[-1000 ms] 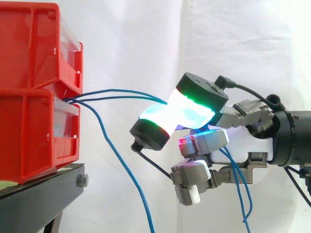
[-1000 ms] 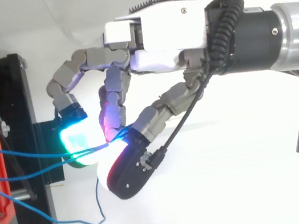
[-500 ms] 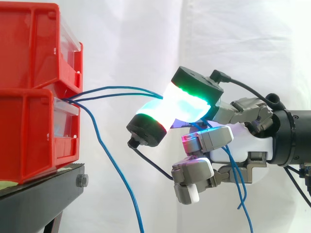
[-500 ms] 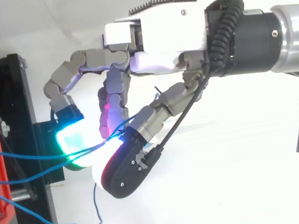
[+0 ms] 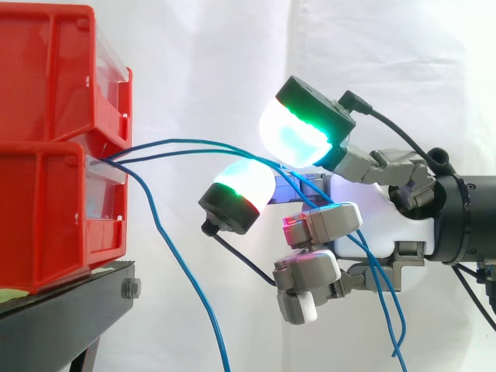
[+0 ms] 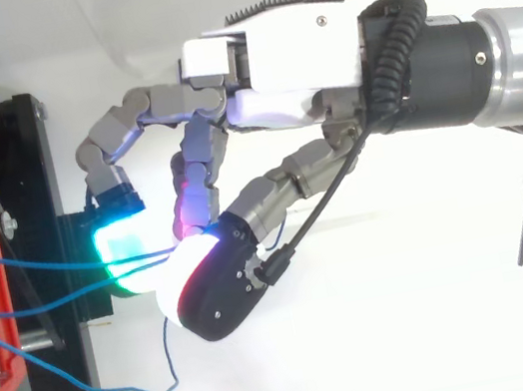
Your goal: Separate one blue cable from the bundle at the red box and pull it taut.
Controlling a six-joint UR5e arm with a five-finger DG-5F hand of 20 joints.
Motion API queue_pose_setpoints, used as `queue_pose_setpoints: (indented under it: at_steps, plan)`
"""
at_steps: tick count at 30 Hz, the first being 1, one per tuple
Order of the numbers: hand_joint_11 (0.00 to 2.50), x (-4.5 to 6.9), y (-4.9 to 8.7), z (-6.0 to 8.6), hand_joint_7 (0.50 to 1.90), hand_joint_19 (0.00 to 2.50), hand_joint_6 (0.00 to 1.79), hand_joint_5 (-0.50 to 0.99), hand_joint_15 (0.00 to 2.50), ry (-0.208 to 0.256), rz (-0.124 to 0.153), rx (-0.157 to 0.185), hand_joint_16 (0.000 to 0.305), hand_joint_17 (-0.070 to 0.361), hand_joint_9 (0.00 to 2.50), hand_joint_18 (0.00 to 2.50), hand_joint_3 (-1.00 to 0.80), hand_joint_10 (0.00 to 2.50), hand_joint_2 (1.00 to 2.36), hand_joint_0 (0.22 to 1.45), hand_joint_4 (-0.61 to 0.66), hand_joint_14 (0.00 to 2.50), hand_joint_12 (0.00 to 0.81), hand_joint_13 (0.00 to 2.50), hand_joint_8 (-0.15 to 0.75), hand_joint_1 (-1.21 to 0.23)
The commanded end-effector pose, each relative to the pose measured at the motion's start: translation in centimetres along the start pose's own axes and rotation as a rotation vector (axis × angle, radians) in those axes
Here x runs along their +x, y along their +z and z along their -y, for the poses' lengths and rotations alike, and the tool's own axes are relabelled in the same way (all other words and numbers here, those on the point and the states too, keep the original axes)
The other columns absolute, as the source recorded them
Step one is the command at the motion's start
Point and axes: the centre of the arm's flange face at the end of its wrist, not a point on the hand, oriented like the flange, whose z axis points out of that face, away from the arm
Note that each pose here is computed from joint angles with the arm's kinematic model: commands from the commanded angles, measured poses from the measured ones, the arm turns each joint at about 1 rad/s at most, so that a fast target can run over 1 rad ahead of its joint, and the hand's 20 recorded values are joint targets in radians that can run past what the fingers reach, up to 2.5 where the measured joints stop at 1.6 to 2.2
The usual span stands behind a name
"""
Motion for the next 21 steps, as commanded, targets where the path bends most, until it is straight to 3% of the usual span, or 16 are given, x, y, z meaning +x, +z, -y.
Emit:
queue_pose_setpoints:
  at_steps: [1, 5, 9, 14, 18, 21]
  plan:
    - [1.38, 0.06, 0.04, -0.03, 1.17, 0.96, 0.81, -0.12, 1.17, 0.000, 0.004, -0.003, 0.057, 0.127, 1.37, 0.83, -0.50, 0.03, 1.00, 0.52, 0.01, 0.03, 0.357, 1.18, 0.271, -0.68]
    - [1.41, 0.03, 0.07, -0.06, 1.19, 0.97, 0.80, -0.11, 1.18, 0.004, 0.007, -0.006, 0.052, 0.117, 1.41, 0.82, -0.50, 0.03, 1.00, 0.60, -0.01, 0.03, 0.339, 1.19, 0.254, -0.59]
    - [1.42, -0.09, 0.08, -0.07, 1.19, 0.97, 0.80, -0.11, 1.18, 0.004, 0.009, -0.007, 0.052, 0.117, 1.41, 0.82, -0.45, 0.03, 1.00, 0.61, -0.02, 0.04, 0.335, 1.19, 0.249, -0.60]
    - [1.42, 0.05, 0.12, -0.11, 1.20, 0.96, 0.83, -0.13, 1.18, 0.003, 0.006, -0.011, 0.053, 0.119, 1.35, 0.82, -0.28, 0.03, 1.01, 0.61, 0.00, 0.03, 0.344, 1.17, 0.256, -0.76]
    - [1.40, 0.05, 0.12, -0.11, 1.21, 0.95, 0.85, -0.15, 1.17, 0.004, 0.006, -0.011, 0.053, 0.120, 1.31, 0.79, -0.27, 0.03, 1.02, 0.64, -0.01, 0.04, 0.341, 1.14, 0.252, -0.85]
    - [1.40, 0.03, 0.12, -0.11, 1.21, 0.91, 0.86, -0.15, 1.15, 0.003, 0.008, -0.011, 0.054, 0.120, 1.28, 0.77, -0.36, 0.03, 1.01, 0.69, -0.03, 0.03, 0.338, 1.12, 0.248, -0.90]
